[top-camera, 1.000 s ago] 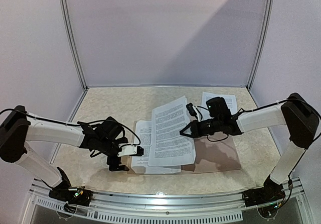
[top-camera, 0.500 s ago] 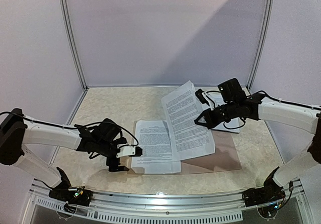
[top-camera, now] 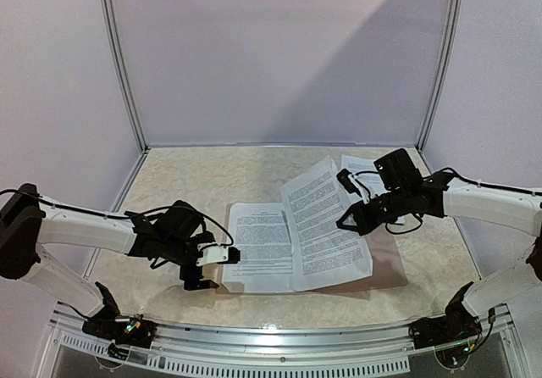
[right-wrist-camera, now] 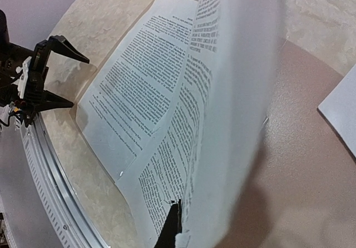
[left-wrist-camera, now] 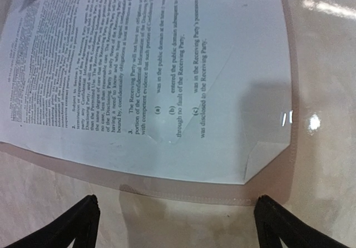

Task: Put the files into the folder
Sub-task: Insert the folder to form pockets on the folder.

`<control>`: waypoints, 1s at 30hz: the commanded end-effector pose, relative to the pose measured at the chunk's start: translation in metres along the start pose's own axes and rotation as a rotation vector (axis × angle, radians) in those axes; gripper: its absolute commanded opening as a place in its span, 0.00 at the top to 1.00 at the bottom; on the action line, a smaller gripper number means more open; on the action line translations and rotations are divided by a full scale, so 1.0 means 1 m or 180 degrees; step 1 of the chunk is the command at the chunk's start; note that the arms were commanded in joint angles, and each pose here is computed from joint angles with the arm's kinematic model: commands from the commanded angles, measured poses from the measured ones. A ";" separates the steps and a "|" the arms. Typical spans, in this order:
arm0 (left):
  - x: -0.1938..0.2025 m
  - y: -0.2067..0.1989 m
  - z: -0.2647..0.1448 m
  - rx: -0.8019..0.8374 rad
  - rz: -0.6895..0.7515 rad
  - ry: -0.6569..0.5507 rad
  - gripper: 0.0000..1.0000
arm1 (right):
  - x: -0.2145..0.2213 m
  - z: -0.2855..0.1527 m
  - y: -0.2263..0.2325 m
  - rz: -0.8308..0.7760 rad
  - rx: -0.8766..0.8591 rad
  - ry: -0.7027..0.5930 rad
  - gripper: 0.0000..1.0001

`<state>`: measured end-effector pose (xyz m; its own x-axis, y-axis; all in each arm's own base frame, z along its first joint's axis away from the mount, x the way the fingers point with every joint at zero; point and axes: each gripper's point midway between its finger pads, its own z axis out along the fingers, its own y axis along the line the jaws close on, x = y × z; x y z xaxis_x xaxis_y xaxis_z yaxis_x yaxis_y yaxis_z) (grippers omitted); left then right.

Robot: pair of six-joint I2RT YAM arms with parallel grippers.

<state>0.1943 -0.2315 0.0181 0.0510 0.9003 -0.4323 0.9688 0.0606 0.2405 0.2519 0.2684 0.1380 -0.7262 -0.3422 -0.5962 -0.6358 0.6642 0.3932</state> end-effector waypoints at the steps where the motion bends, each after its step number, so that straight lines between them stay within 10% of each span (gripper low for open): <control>1: 0.031 -0.019 0.007 0.0098 0.0051 0.0353 0.02 | -0.001 0.005 0.002 0.0116 -0.0096 -0.0135 1.00; 30: 0.031 -0.022 0.007 0.0145 0.0047 0.0333 0.02 | -0.040 0.048 0.000 0.0290 -0.0354 -0.0402 1.00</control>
<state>0.1943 -0.2317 0.0185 0.0518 0.8973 -0.4383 0.9673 0.0640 0.2453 0.2803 0.3016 0.1151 -0.7537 -0.2349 -0.6138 -0.5992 0.6295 0.4947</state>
